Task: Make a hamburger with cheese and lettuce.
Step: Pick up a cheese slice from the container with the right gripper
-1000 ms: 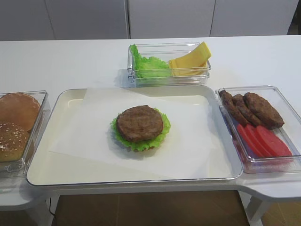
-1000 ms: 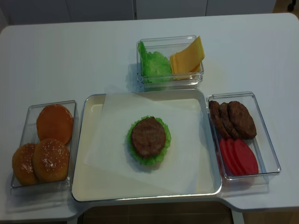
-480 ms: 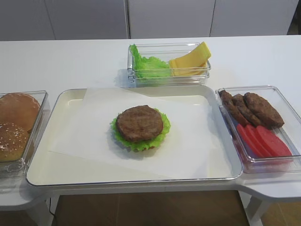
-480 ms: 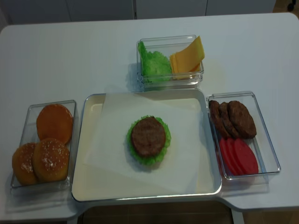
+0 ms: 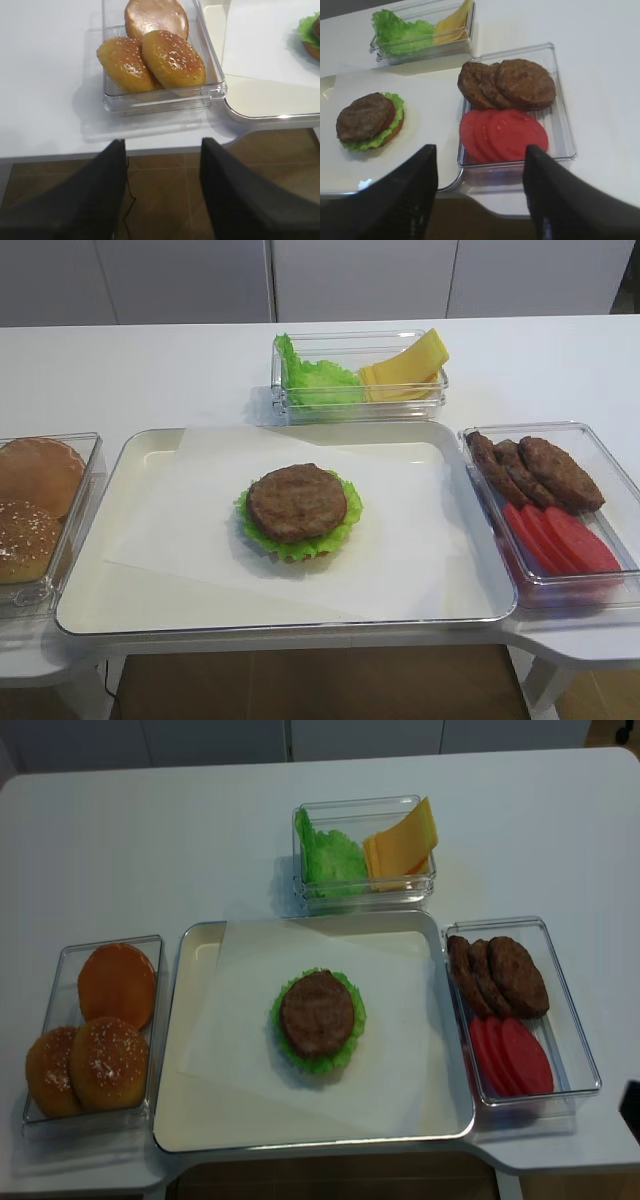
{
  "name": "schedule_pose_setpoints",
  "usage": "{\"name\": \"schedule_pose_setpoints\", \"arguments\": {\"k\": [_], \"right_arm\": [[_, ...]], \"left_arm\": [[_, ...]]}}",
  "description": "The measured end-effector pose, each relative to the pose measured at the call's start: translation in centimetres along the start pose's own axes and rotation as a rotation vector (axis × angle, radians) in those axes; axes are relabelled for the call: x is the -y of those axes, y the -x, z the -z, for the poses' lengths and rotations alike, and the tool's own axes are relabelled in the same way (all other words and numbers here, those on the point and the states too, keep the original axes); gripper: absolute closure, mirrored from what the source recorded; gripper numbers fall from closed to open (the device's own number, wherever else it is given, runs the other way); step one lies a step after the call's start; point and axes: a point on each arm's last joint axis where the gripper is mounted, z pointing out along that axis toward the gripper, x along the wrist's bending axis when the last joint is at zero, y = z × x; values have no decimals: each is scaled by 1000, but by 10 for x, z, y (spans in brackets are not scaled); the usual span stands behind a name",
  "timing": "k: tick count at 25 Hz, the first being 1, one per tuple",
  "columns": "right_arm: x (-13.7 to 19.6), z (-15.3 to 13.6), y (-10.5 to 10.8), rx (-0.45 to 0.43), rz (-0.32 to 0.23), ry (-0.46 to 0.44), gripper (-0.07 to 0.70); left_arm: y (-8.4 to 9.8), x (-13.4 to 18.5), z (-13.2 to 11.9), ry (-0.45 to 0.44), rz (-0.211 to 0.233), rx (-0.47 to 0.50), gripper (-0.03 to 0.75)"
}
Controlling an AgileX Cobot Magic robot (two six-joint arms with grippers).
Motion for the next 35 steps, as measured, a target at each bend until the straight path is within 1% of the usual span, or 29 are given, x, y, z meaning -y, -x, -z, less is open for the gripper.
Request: {"name": "schedule_pose_setpoints", "arguments": {"k": [3, 7, 8, 12, 17, 22, 27, 31, 35], "right_arm": [[-9, -21, -1, -18, -37, -61, 218], [-19, -48, -2, -47, -69, -116, 218], [-23, -54, -2, -46, -70, -130, 218], [-49, -73, -6, -44, -56, -158, 223], [-85, -97, -10, -41, -55, -178, 232], [-116, -132, -12, -35, -52, -217, 234], [-139, -171, -11, -37, -39, -293, 234], [-154, -202, -10, -43, -20, -324, 234], [-165, -229, -8, -57, -23, -335, 234]], "left_arm": [[0, 0, 0, 0, 0, 0, 358], [0, 0, 0, 0, 0, 0, 358], [0, 0, 0, 0, 0, 0, 358], [0, 0, 0, 0, 0, 0, 357], [0, 0, 0, 0, 0, 0, 358], [0, 0, 0, 0, 0, 0, 358], [0, 0, 0, 0, 0, 0, 358], [0, 0, 0, 0, 0, 0, 358], [0, 0, 0, 0, 0, 0, 358]]}}
